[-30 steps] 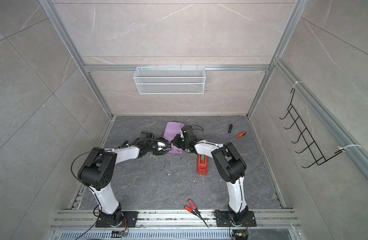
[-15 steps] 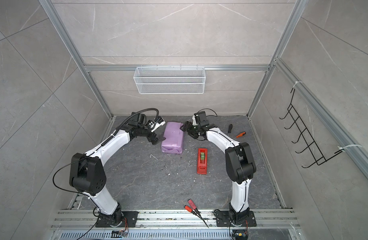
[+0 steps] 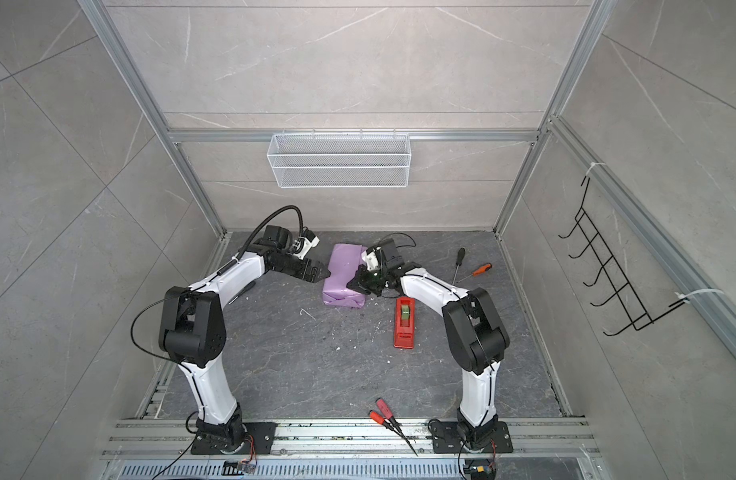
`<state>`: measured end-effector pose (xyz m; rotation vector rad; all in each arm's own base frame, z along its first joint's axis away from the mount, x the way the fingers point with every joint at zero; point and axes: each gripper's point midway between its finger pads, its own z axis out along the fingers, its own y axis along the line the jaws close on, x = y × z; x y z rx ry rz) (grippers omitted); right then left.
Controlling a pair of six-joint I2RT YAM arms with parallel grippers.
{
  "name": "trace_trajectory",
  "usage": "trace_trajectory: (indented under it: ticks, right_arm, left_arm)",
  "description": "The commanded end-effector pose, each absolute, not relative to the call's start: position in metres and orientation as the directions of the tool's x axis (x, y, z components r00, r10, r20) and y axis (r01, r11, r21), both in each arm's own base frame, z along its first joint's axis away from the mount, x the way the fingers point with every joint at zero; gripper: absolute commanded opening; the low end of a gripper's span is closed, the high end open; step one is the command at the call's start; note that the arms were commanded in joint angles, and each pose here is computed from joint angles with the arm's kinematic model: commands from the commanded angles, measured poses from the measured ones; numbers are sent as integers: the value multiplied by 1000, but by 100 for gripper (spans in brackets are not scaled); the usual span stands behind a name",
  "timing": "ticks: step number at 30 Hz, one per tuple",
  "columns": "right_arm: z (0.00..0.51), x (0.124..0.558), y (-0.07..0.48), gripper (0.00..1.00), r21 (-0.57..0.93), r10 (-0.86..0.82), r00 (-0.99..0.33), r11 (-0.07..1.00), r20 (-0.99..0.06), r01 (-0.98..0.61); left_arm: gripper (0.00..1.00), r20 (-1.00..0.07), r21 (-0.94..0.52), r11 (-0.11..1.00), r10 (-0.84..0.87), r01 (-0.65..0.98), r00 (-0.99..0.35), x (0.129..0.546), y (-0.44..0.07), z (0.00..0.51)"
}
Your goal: Wrap the gift box in paper
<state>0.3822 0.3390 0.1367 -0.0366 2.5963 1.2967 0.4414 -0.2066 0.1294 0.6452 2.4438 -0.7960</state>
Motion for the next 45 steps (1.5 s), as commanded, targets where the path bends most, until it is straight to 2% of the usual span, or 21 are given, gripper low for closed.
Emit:
trace_trajectory:
  ticks: [1,7,14,17,21,26,32,45]
  right_arm:
    - [152,368,348,0,813,55,-967,555,-250,-179]
    - [133,371,357,0,807,38,-974,567,-222,-162]
    - [122,395,359,0,792,63,-973,593,-222,-143]
    - [119,404,361,0,791,65,-972,595,-225,-143]
    - [133,409,361,0,802,73,-971,579,-229,-146]
    - [159,382,363,0,821,-2,-967,528,-255,-217]
    - [121,356,344,0,788,-36,-980,589,-196,-180]
    - [108,405,342,0,796,43,-979,590,-201,-137]
  left_arm:
    - [98,-551,-502,683,220,531,-805,442,-217,146]
    - [87,-504,-486,721,231,494,-832,448,-212,120]
    - [79,-453,-459,757,251,465,-856,447,-205,92]
    - [72,-440,-459,760,256,461,-861,445,-205,84]
    - [71,-428,-430,775,277,463,-860,440,-201,74]
    - [70,-421,-433,776,276,459,-864,438,-203,69]
    - [70,-426,-425,774,286,469,-858,438,-207,72]
    - [70,-438,-407,770,307,492,-845,433,-210,74]
